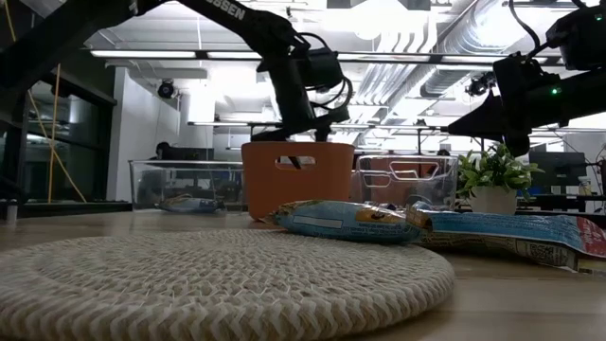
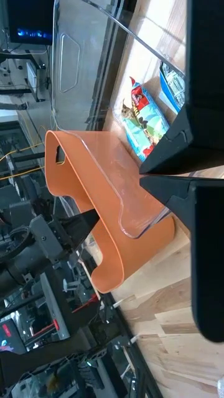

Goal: Pick and place Granola Bars by type
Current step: Put the yellow granola bar into the orange bin

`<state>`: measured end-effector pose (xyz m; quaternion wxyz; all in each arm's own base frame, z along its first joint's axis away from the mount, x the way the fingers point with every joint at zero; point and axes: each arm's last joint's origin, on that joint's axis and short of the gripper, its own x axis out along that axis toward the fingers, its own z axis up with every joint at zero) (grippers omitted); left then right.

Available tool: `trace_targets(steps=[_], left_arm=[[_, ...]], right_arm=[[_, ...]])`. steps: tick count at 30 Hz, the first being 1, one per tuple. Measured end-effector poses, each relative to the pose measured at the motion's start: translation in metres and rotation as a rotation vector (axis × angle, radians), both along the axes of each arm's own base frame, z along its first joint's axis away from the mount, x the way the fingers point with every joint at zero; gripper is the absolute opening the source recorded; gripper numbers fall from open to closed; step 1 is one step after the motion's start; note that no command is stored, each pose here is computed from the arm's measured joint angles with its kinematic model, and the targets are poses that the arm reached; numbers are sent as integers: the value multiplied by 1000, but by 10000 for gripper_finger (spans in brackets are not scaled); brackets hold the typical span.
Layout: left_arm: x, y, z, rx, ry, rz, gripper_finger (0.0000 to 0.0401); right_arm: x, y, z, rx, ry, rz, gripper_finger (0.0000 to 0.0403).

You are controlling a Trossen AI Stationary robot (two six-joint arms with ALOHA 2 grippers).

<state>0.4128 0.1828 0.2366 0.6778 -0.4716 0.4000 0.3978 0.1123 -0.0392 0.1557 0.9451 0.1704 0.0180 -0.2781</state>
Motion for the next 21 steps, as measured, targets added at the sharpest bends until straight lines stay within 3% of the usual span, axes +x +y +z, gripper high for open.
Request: trace_targets(steps=[4,12,21], left_arm=[[3,1,10,18,-44,-104,201],[6,-1,78,188,-152,-459,178],[-34,-23,155,355,-184,-762,161]], right_arm=[[0,0,0,0,0,0,0],[0,0,0,0,0,0,0],[0,0,0,0,0,0,0]])
